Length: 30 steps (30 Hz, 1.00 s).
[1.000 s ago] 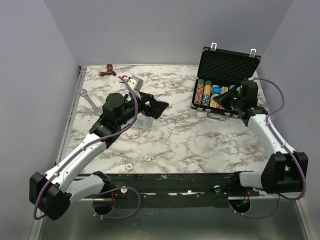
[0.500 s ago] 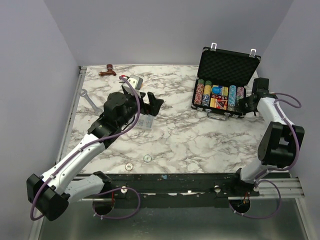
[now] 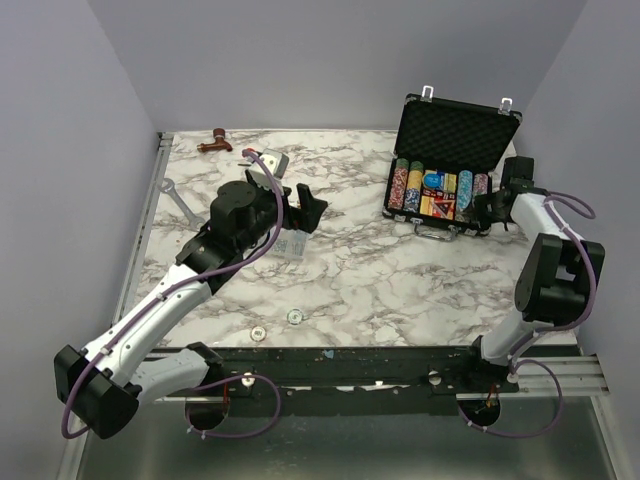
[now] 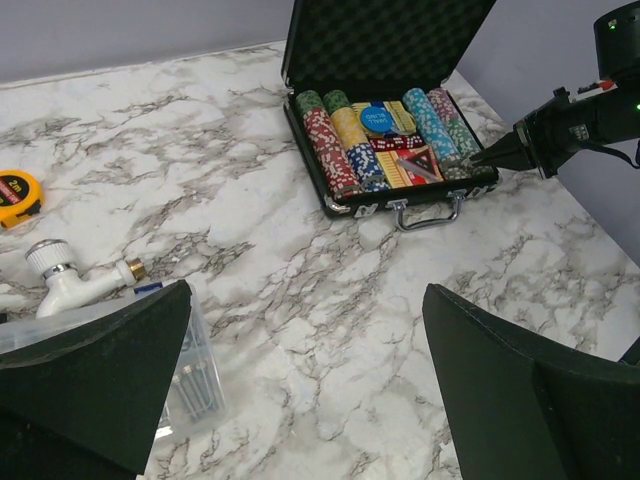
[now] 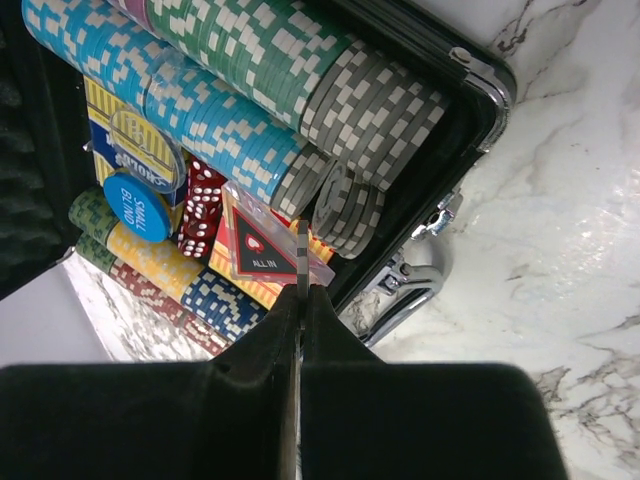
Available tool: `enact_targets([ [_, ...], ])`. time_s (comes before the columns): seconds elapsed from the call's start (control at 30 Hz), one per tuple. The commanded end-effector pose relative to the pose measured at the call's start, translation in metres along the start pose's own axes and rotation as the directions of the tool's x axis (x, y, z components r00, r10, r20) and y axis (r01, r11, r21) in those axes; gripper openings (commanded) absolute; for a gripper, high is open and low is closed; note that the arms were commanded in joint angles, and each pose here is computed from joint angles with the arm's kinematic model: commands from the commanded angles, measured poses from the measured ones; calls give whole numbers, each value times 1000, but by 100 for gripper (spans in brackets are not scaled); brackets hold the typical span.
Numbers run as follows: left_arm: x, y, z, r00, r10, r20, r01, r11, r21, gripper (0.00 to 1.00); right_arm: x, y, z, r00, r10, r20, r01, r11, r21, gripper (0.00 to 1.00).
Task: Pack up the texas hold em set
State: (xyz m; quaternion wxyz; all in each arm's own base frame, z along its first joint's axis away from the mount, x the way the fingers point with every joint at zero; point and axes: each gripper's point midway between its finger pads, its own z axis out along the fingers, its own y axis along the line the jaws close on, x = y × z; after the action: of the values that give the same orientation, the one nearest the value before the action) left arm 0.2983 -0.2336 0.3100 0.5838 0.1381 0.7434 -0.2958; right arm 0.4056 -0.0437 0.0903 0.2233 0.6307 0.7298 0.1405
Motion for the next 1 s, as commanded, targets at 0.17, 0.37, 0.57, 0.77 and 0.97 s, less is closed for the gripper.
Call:
enact_targets([
  [0.17,2,-3,2,1000,21,-19,-21,1000,13,98,4,8,18,996,72,-44,-73,997,-14,1],
  [0.37,4,-3,3,999,27,-25,-27,1000,14,98,8,7,22,996,68,-58,-70,997,-33,7],
  [0.57,5,-5,3,999,29,-29,-28,999,24,98,2,2,15,999,44,-13,-44,998,-39,28],
  [0.77,6,-5,4,999,30,-33,-29,999,31,98,-3,4,4,1000,-18,18,19,998,-59,29],
  [0.97,6,-6,4,999,30,-35,-29,999,34,98,-11,-16,2,983,-163,83,164,987,-1,38],
])
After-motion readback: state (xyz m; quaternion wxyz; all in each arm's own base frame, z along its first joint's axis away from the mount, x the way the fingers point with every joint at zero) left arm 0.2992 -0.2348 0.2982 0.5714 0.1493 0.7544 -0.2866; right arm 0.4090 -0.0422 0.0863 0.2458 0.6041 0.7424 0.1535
